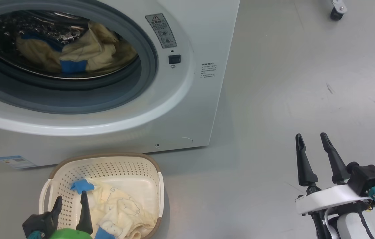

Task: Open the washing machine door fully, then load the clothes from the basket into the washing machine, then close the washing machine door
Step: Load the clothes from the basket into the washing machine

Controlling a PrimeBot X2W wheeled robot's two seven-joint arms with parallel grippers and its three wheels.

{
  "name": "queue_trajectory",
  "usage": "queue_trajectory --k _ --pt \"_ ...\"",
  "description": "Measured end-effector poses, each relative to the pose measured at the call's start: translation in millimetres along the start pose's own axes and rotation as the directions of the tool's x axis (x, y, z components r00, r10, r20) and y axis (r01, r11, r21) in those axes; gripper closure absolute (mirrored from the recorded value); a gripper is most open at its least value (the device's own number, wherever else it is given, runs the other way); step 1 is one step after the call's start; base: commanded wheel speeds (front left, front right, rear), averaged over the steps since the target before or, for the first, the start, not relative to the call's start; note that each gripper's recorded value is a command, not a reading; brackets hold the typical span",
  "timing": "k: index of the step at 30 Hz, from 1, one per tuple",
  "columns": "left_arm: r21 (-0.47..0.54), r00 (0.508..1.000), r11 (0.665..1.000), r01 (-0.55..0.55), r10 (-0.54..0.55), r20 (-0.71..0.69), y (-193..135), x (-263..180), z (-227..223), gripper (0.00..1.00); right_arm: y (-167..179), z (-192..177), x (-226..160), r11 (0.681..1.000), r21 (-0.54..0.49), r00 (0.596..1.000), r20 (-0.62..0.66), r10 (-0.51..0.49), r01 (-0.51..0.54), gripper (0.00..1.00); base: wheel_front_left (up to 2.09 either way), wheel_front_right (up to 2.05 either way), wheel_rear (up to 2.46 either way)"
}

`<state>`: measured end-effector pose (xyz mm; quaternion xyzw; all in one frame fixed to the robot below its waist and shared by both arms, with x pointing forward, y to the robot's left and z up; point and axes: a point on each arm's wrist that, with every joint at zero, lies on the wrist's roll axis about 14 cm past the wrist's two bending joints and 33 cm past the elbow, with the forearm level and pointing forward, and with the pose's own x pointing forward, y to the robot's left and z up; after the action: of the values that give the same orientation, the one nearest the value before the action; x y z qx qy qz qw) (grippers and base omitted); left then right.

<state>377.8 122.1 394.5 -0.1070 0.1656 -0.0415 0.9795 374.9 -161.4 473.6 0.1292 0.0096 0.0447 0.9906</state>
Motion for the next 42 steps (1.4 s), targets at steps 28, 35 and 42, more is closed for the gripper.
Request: queue_trajectory --k 28,35,42 --pt "-0.043 0.800 0.994 0.103 -0.108 -0.590 -3 57 -136 0.00 -33 -42 46 0.998 -0.020 0.993 -0.095 -0.068 0.066 0.00 0.00 0.00 0.00" --pt "-0.060 0.715 0.993 0.105 -0.117 -0.689 -1 57 -165 0.00 -40 -53 53 0.996 -0.027 0.990 -0.118 -0.082 0.079 0.00 0.00 0.00 0.00" --pt "-0.074 0.670 0.994 0.082 -0.110 -0.734 3 67 -183 0.00 -49 -67 58 0.995 -0.043 0.984 -0.147 -0.100 0.095 0.00 0.00 0.00 0.00"
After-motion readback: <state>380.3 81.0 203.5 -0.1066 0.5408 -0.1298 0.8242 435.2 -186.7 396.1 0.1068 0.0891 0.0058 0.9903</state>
